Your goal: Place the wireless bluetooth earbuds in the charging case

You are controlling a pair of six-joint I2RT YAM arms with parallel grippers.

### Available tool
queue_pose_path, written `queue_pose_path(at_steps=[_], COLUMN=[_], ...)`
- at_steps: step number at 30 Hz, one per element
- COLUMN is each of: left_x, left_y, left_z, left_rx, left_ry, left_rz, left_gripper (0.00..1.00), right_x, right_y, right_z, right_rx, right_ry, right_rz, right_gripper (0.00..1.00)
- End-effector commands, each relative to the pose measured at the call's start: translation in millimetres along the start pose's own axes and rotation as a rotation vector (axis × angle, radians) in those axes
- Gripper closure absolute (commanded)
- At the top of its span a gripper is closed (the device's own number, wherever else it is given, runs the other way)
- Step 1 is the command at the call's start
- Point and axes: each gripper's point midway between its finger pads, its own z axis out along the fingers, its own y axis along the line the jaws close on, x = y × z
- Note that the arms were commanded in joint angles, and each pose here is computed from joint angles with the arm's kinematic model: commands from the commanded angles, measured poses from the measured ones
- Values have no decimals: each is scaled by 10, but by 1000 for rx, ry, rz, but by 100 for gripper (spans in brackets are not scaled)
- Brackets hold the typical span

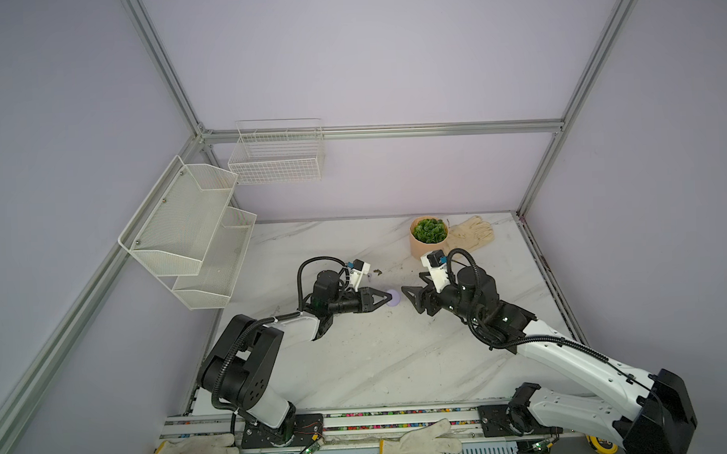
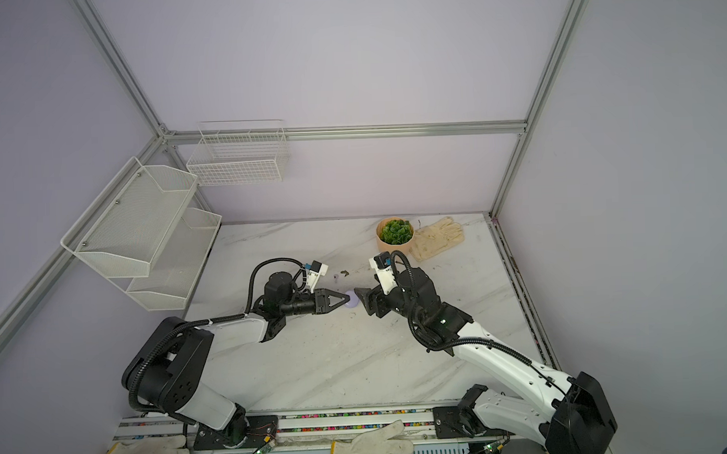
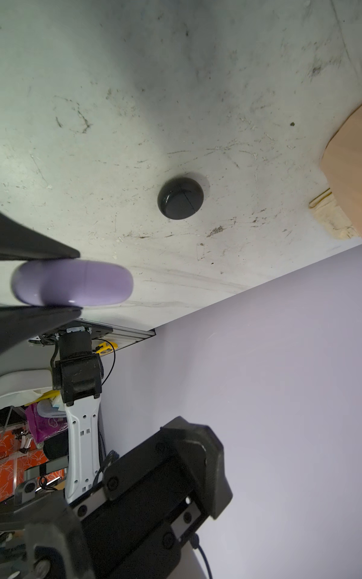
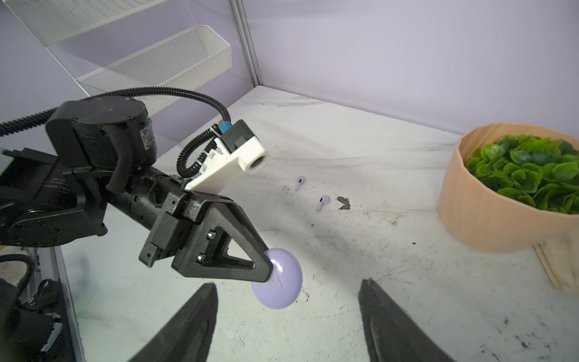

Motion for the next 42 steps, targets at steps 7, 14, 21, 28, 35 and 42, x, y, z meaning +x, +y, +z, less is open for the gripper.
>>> queue_pose_path(at_steps=[7, 14, 21, 28, 35, 42], left_x=[-264, -313, -384, -475, -410, -257], left_y=[-420, -393, -239, -474, -709, -922], left_z=[-98, -104, -119, -205, -215, -290], left_rx=[60, 12, -146, -228, -107, -3], left_ry=[-105, -109, -133, -235, -263, -270], left_rz=[250, 247, 238, 437, 572, 730], left_gripper=[100, 100, 100, 100, 100, 100], right_x=[30, -19, -73, -144, -88, -66], right_y=[1, 19, -6, -23, 90, 165], right_z=[-59, -41, -81, -215, -278, -407], right_rx=[-31, -43, -24, 1, -61, -91], right_ry=[11, -14, -40, -72, -82, -144], right_rz=[-12, -25, -29, -63, -206, -346], right_gripper=[27, 28, 29, 32, 33, 36])
